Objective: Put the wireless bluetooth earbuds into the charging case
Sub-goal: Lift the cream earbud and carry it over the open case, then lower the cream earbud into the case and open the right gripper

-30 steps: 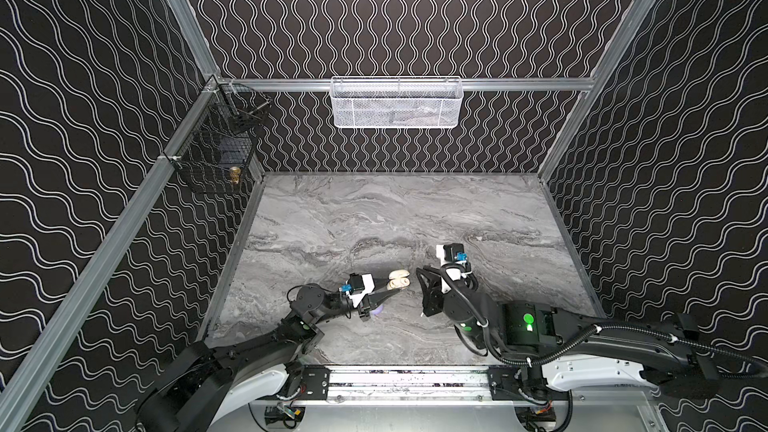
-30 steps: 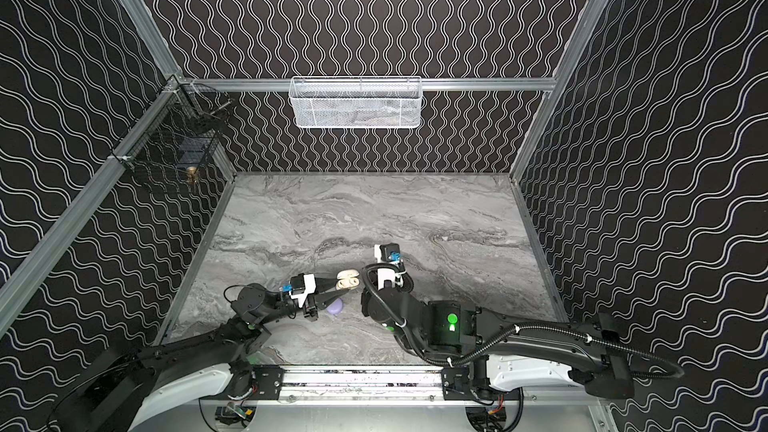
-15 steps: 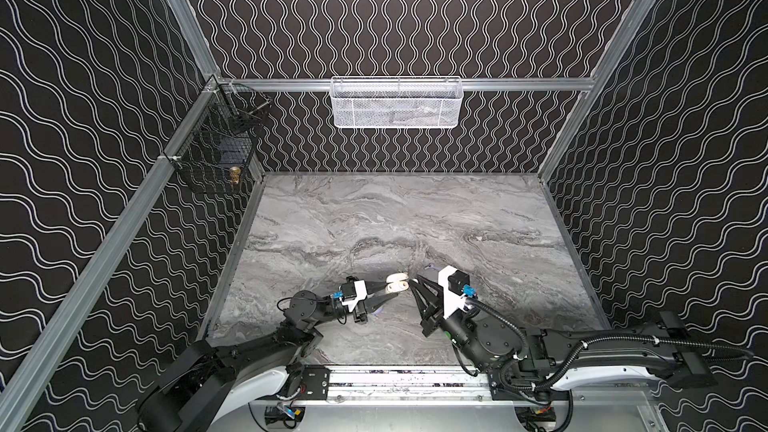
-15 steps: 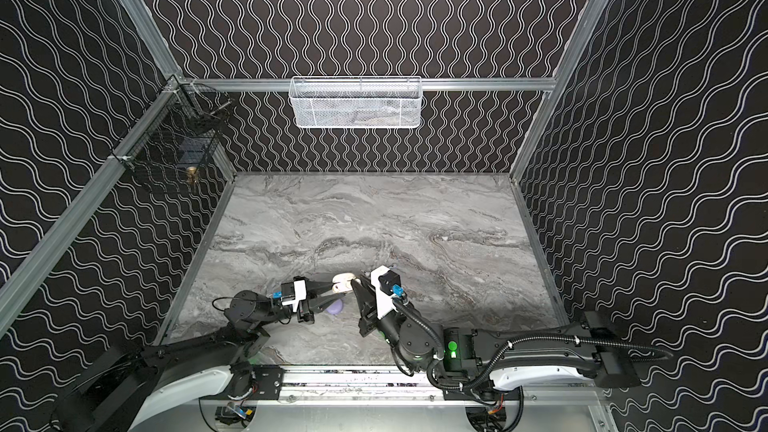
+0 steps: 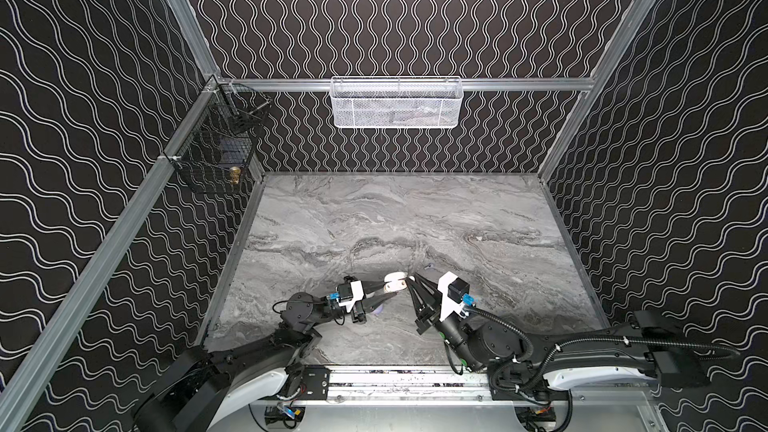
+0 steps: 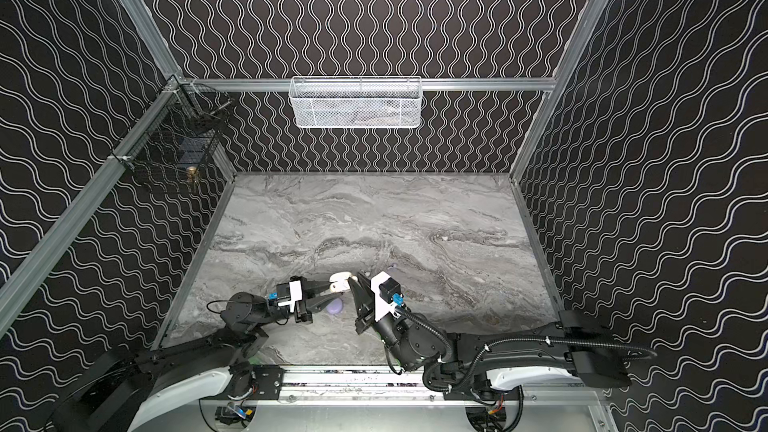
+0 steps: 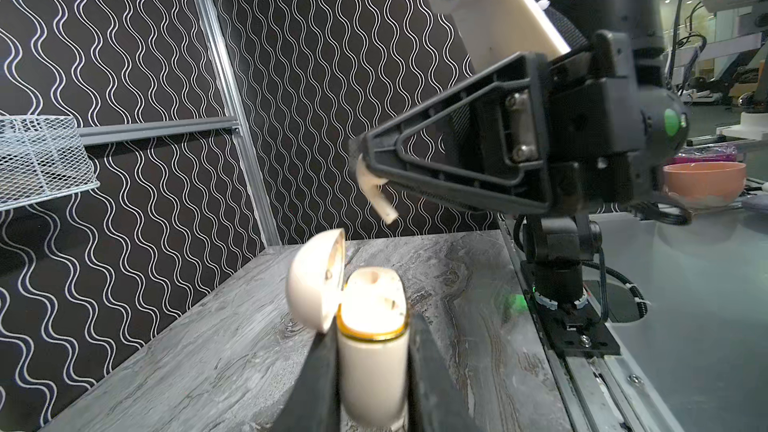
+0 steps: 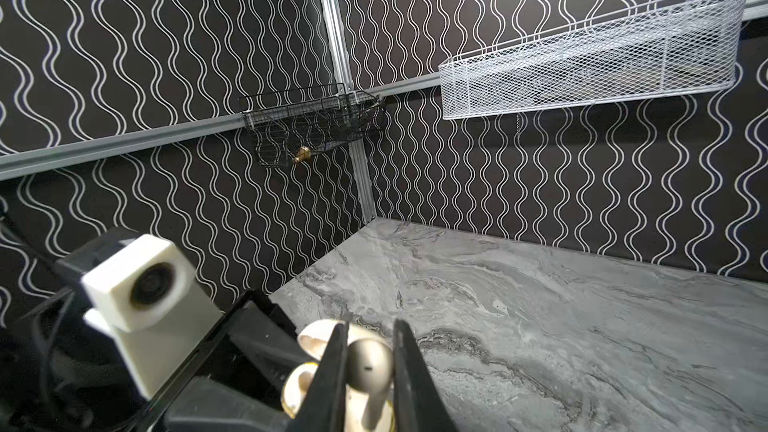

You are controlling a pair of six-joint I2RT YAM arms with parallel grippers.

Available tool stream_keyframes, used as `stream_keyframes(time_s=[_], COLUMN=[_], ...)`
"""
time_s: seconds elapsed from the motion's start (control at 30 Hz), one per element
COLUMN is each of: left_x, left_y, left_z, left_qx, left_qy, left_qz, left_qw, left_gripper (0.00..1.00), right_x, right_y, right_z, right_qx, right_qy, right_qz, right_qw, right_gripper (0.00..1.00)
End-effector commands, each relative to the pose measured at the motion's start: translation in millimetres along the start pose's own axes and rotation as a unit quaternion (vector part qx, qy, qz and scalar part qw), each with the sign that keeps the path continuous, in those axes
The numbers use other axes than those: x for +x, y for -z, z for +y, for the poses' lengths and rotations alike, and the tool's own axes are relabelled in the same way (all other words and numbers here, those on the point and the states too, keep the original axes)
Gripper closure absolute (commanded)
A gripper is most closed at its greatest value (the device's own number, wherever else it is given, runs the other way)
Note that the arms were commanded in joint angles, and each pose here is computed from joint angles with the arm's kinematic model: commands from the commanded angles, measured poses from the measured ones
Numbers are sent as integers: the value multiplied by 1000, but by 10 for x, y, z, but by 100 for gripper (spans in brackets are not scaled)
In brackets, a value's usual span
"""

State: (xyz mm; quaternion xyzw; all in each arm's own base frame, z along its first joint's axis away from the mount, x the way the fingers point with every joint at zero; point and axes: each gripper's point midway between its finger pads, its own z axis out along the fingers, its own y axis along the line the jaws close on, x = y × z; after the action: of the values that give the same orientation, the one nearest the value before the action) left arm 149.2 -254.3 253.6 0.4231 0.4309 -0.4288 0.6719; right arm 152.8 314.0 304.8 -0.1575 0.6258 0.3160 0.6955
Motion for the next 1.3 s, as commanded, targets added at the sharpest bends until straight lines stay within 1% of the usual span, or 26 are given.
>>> stream_keyframes(time_s=[0.0, 0.17, 0.3, 0.53, 0.6, 0.87, 1.27], left_x=[-47, -57, -40, -67, -82, -101, -130], left_y=[2, -1, 1, 22, 24, 24, 43], left_z=[21, 34, 101, 140, 142, 137, 171], left_qx=[-6, -9, -29, -44, -45, -43, -56], left_qy=[1, 4, 16, 22, 22, 26, 37], left_qz=[-8, -6, -2, -4, -4, -7, -7], left_qw=[1000, 1000, 999, 999, 999, 999, 998], left_gripper=[100, 100, 100, 100, 100, 100, 100], right_x=[-111, -84, -122, -124, -114, -120, -1], right_y=[-74, -91, -34, -26, -51, -161, -144], right_z=[13, -23, 7, 68, 121, 110, 66], right_qx=[-14, -32, -54, -72, -80, -68, -68], right_qy=[-29, -39, -40, -26, -13, 7, 20], right_qz=[-20, -23, -36, -50, -52, -72, -62], right_qw=[999, 998, 997, 996, 995, 995, 996], right_gripper=[91, 91, 92, 92, 93, 94, 95])
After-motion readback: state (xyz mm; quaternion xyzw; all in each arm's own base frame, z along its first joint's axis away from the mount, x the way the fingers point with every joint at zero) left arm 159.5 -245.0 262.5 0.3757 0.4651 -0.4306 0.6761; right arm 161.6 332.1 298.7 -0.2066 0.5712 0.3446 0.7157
